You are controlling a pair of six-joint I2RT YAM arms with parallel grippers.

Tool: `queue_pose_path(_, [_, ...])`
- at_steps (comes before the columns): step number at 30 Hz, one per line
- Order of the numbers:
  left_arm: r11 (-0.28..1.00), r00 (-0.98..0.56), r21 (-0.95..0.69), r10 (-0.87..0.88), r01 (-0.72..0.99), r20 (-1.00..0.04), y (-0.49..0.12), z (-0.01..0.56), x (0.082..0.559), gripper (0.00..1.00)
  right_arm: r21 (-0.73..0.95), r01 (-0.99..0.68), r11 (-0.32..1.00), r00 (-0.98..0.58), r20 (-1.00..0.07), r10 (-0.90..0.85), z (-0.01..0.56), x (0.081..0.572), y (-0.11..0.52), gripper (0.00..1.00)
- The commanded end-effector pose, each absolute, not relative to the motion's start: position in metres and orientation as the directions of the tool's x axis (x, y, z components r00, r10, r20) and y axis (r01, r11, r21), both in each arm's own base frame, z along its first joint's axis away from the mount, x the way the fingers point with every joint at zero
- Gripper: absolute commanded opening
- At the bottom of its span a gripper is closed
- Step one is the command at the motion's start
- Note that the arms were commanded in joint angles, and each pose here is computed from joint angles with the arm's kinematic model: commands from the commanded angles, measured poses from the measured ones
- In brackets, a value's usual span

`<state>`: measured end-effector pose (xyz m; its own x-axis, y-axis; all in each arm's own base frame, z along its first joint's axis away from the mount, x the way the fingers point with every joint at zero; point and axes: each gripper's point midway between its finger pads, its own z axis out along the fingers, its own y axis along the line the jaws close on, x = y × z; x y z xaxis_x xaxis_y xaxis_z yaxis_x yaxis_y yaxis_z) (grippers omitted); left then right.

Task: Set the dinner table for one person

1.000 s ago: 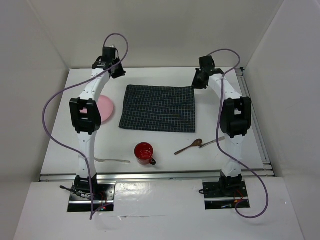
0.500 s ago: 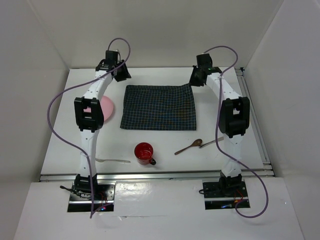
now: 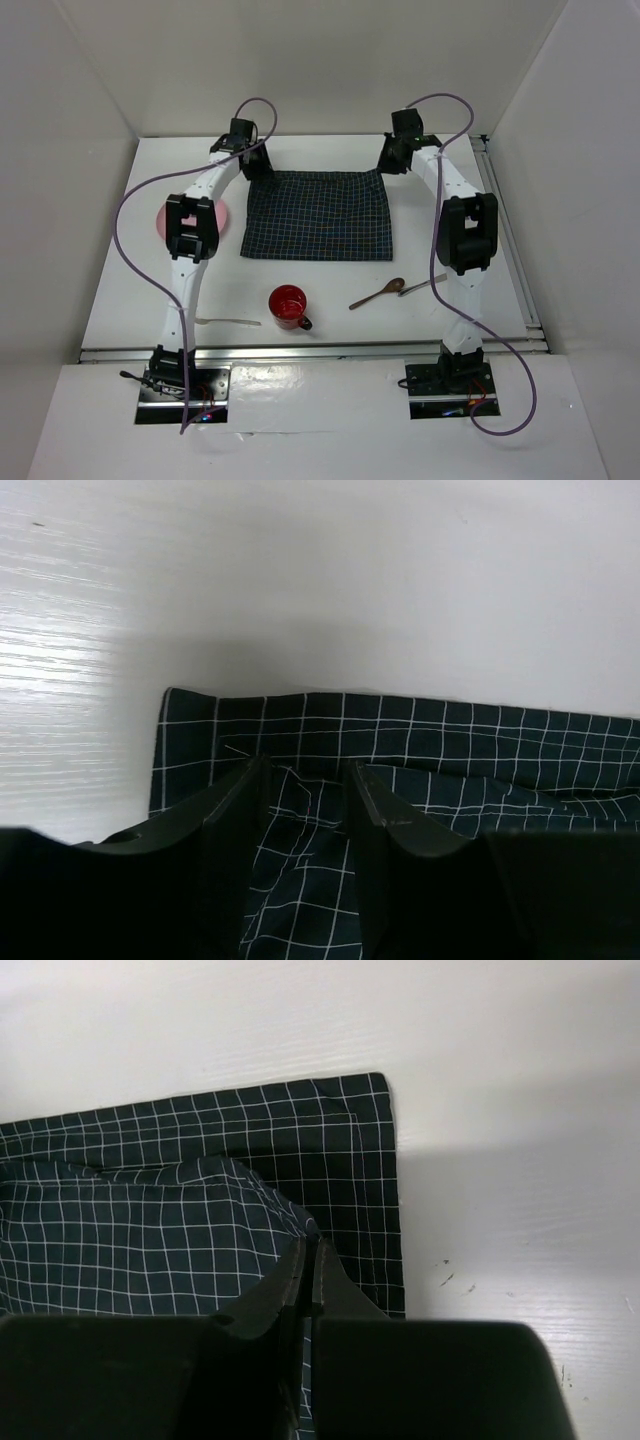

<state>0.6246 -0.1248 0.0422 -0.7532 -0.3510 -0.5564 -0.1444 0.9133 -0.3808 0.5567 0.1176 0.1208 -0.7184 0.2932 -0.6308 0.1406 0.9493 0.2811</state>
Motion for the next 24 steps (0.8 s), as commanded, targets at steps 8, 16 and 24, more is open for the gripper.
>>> queue_pose_path(8, [0.932,-0.744,-0.340,-0.313,-0.123,-0.590,-0.122,0.038,0.631,0.42,0.279,0.129,0.952,-0.717,-0.637,0.284,0.117,0.559,0.123,0.00])
queue_pose_path(16, [0.934,-0.690,-0.342,-0.313,-0.100,-0.652,-0.119,0.089,0.631,0.00,0.273,0.135,0.953,-0.714,-0.639,0.284,0.117,0.559,0.121,0.00])
queue_pose_path(24, [0.948,-0.606,-0.292,-0.309,-0.130,-0.733,-0.100,0.153,0.622,0.00,0.288,0.121,0.950,-0.683,-0.670,0.290,0.142,0.561,0.121,0.00])
